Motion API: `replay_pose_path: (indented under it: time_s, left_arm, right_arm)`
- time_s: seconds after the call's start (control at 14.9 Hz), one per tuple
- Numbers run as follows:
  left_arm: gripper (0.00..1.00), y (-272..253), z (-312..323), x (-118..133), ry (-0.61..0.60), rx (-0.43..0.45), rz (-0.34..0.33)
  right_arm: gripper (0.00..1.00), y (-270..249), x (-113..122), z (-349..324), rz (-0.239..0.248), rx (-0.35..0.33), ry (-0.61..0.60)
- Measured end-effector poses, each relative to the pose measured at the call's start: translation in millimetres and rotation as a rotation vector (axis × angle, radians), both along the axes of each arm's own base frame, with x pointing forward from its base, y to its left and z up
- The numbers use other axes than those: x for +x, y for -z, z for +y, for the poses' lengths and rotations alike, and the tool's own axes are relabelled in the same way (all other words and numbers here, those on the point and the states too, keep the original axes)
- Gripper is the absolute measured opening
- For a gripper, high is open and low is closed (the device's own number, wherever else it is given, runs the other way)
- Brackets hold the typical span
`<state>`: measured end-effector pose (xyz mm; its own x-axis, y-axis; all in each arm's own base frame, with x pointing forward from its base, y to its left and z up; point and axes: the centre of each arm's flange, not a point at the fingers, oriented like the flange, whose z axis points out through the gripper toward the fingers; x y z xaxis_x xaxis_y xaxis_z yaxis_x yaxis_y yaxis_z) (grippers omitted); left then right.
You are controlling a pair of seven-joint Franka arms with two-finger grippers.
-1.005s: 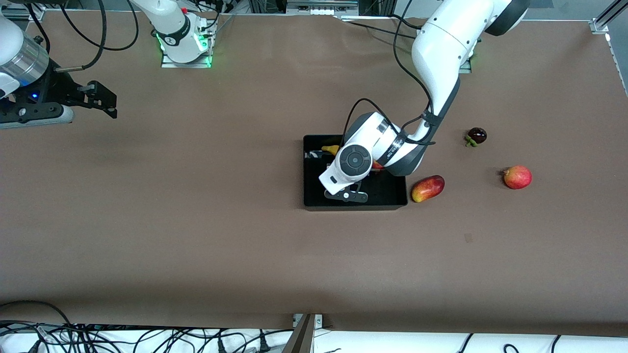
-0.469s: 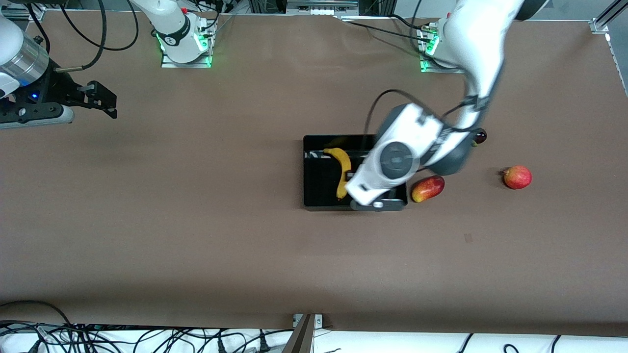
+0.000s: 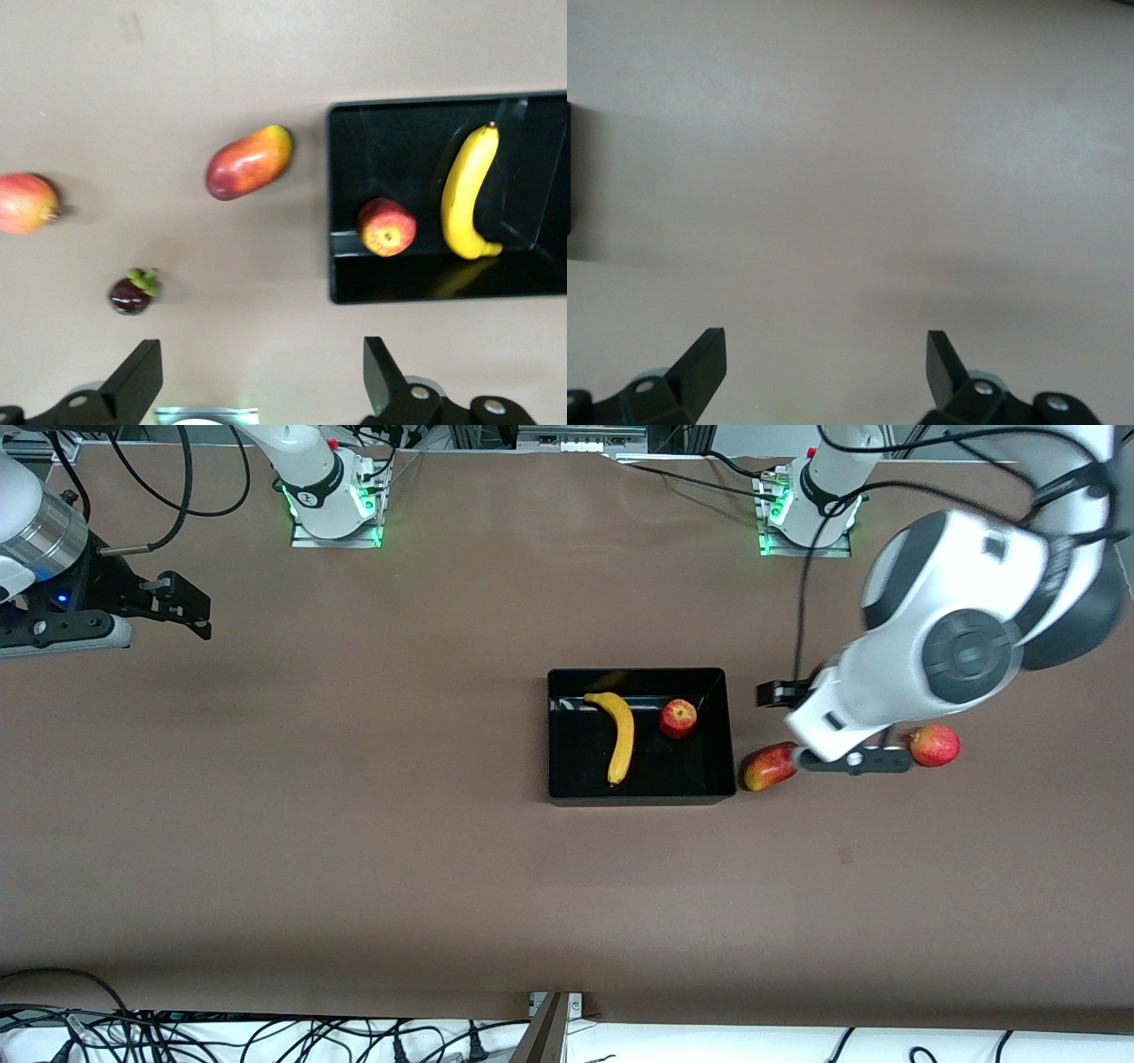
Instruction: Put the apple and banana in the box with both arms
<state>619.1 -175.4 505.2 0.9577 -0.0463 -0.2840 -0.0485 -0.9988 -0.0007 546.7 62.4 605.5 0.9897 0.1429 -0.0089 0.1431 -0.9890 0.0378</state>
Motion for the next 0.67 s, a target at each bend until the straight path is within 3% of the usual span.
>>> replay_pose_path:
  time_s: [0.2,0.4,0.67]
  left_arm:
    - [1.00,-46.4,57.4,-12.5,0.031,-0.018,-0.062]
    - [1.00,-84.1,114.8,-41.5,0.006,-0.010,-0.140]
    - [1.00,-82.2,154.8,-60.1,0.013,-0.010,-0.200]
  right_arm:
    - [1.00,-0.1,0.0,0.0,0.000,0.000,0.000]
    - [1.00,-0.1,0.1,0.0,-0.001,0.000,0.000]
    - [1.00,-0.1,0.1,0.0,-0.001,0.000,0.000]
